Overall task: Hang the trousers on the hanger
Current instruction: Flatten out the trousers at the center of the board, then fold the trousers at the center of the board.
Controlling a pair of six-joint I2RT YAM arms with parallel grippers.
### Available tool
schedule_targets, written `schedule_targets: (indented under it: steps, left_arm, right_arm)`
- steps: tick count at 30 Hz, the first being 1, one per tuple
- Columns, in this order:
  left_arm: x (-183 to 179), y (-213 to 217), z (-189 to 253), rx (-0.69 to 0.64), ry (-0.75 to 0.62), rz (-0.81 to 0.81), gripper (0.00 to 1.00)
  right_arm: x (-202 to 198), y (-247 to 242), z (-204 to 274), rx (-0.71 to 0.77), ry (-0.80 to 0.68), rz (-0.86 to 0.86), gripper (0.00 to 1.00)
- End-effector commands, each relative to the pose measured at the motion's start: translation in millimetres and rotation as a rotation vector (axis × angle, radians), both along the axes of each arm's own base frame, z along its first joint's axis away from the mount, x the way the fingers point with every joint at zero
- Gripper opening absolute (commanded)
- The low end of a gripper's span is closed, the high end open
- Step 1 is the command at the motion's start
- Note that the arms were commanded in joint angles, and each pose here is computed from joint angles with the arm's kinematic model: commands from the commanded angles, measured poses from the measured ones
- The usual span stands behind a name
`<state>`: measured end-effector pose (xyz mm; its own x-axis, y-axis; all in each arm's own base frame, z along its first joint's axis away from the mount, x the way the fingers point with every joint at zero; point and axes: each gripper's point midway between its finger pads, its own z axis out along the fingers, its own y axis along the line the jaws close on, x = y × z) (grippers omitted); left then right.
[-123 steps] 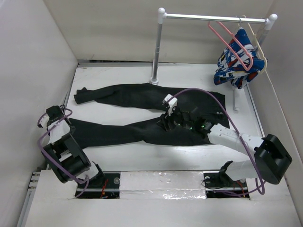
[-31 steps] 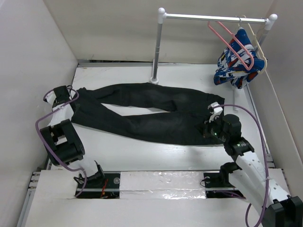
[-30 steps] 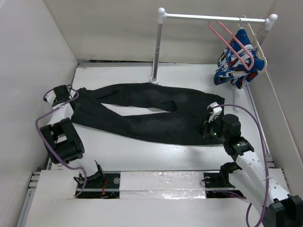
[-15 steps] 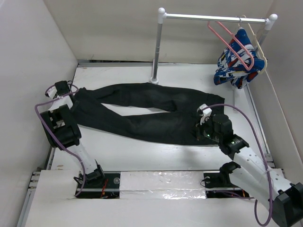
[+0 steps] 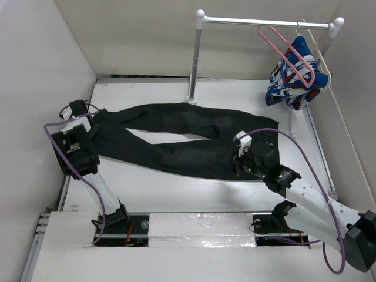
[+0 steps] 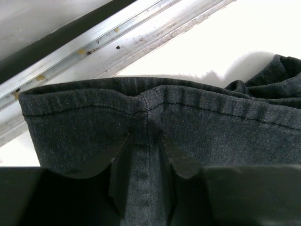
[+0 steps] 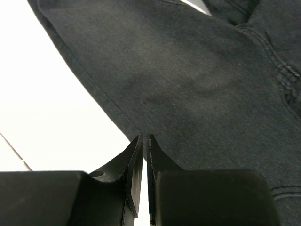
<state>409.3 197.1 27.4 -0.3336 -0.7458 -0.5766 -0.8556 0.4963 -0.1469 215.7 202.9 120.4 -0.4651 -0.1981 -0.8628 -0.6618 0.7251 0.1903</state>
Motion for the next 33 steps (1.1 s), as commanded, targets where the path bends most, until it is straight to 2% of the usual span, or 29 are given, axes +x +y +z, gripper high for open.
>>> schedule_targets:
  steps: [1,3,4,7,12,17,23,29,32,33]
  left_arm:
    - [9.6,6.8,10.8,0.014,-0.026,-0.008,0.24]
    - [9.6,6.2,9.4,0.01,-0.025,-0.008,0.18]
    - [9.9,6.3,10.8,0.011,-0.028,-0.008,0.1]
    - [9.3,6.4,12.9,0.014,-0.033,-0.003,0.0]
    - [10.4,3.3,23.5,0.003,-0.068,0.004,0.0]
    - [14.6,-8.6,48.0,-0.035,-0.167,-0.006,0.0]
    - [13.0,-28.5,118.5,-0.06,-0.382,-0.026,0.0]
    - [1.8,-53.0,181.5,-0.082,-0.553,-0.066,0.0]
    - [-17.7,-57.1,222.6,-0.057,-0.644,-0.05,0.0]
    - [-30.4,-60.3,249.6,-0.021,-0.705,-0.051,0.0]
  right_arm:
    - [17.9,6.6,39.0,0.063,-0.106,-0.039,0.13]
    - [18.1,5.2,41.4,0.066,-0.113,-0.047,0.13]
    - [17.3,4.3,40.7,0.064,-0.111,-0.048,0.13]
    - [16.6,2.3,41.9,0.067,-0.113,-0.057,0.13]
    - [15.0,0.3,36.5,0.06,-0.103,-0.062,0.13]
    - [15.3,-9.0,36.9,0.046,-0.107,-0.107,0.12]
    - [21.3,-22.0,37.9,0.047,-0.118,-0.2,0.12]
    - [29.8,-55.4,24.4,-0.008,-0.071,-0.392,0.14]
    - [34.9,-71.0,24.3,0.005,-0.073,-0.467,0.21]
    - [35.2,-75.4,22.3,0.013,-0.066,-0.489,0.25]
